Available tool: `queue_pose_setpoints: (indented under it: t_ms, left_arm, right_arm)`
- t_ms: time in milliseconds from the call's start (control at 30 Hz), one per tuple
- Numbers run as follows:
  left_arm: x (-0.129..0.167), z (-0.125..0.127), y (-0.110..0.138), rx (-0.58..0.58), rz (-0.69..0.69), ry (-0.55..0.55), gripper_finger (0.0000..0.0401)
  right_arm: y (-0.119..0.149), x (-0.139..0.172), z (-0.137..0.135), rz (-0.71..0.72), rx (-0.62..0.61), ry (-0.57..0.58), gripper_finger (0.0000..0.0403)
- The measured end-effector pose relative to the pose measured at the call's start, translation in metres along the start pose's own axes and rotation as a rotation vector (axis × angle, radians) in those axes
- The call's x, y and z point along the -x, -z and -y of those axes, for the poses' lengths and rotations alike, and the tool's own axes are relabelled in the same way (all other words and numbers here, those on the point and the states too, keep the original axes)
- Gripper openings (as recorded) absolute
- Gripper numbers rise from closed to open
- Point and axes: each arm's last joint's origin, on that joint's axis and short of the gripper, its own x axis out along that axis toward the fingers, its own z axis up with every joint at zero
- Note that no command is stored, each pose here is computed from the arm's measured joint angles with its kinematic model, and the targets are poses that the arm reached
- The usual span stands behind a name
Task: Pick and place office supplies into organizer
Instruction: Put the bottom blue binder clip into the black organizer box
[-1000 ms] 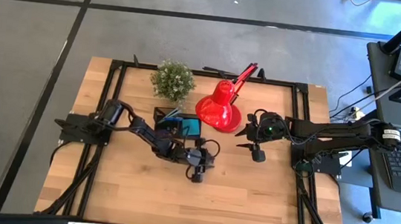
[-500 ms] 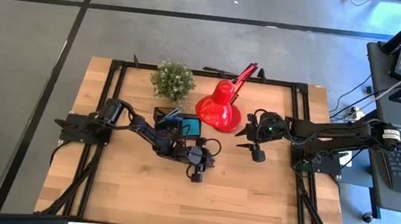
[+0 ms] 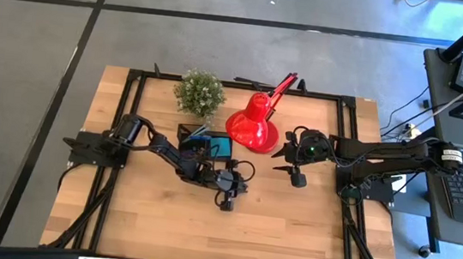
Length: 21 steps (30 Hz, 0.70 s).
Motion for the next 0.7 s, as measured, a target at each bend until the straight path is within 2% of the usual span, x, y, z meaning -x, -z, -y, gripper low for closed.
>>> queue_pose_setpoints:
  t_ms: [333,500,700]
  left_arm:
    - [0.01,0.007,-0.01,-0.011,0.045,-0.019,0.0058]
    - [0.028,0.013,-0.028,-0.003,0.083,-0.024,0.0057]
    - [0.044,0.015,-0.033,0.041,0.013,-0.059,0.0057]
  right_arm:
    - [0.0,0.0,0.0,0.0,0.0,0.0,0.0195]
    - [0.0,0.0,0.0,-0.001,0.0,0.0,0.0195]
    - [0.0,0.0,0.0,-0.001,0.0,0.0,0.0195]
